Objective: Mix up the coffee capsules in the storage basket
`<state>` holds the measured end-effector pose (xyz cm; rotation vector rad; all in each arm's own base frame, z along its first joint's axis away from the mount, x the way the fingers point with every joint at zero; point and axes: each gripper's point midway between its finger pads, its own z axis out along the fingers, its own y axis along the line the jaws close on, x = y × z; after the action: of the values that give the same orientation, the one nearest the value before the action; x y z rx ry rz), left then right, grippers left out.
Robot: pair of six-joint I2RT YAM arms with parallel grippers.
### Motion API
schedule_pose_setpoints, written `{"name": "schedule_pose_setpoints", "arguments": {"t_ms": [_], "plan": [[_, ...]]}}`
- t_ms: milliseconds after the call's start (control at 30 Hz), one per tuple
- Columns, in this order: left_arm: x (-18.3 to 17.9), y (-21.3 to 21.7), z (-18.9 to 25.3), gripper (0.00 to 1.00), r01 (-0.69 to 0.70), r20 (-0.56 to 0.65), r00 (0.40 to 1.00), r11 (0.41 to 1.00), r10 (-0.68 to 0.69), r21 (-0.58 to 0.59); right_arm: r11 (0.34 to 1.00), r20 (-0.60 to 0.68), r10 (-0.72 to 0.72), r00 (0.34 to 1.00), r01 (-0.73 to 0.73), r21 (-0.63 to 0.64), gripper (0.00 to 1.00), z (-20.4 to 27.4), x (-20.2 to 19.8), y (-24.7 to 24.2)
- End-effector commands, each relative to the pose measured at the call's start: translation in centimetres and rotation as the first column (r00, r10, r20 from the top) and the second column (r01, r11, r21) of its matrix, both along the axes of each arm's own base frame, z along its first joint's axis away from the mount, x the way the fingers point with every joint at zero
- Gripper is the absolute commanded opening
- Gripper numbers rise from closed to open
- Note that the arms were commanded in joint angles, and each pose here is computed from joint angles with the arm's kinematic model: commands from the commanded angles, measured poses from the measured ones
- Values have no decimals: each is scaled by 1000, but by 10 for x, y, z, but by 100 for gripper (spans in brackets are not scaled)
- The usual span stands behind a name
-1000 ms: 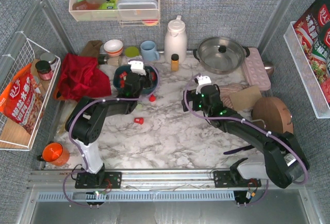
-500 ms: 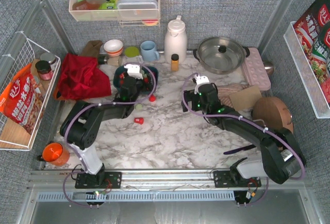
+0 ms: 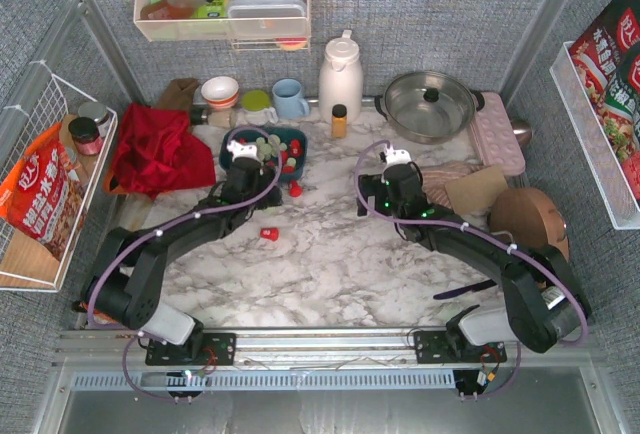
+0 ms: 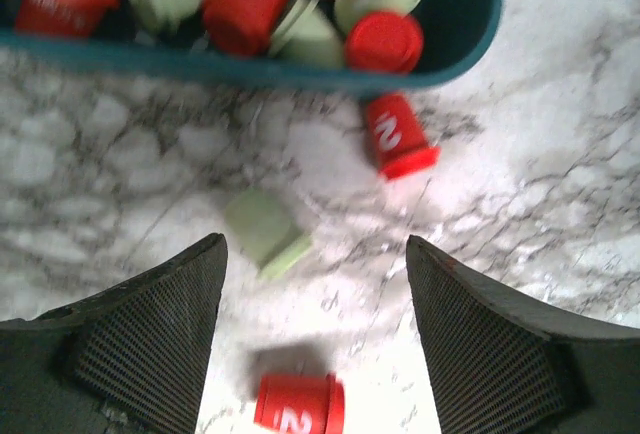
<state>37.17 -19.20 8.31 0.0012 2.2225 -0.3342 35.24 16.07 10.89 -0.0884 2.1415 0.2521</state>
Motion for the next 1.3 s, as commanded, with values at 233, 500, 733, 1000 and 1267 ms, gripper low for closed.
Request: {"name": "schedule_pose_setpoints", "arguments": {"t_ms": [233, 500, 733, 1000, 1267], "plan": [[-18, 12, -33, 78, -99, -93, 991, 995, 97, -24, 1000, 21, -25, 999, 24, 10, 99, -1, 4, -2], [5, 17, -52, 71, -181, -83, 980, 983, 183, 32, 1000, 26, -4, 1000, 4, 16, 99, 0, 3, 2], [11, 25, -57, 69, -217, -59, 973, 974, 221, 67, 1000, 23, 9, 1000, -10, 26, 99, -1, 4, 5], [13, 23, -72, 61, -204, -73, 975, 976, 210, 80, 1000, 22, 14, 1000, -14, 24, 99, -1, 4, 6], [4, 16, -71, 49, -169, -95, 980, 985, 173, 44, 1000, 20, 12, 1000, -12, 20, 99, -2, 4, 5]]}}
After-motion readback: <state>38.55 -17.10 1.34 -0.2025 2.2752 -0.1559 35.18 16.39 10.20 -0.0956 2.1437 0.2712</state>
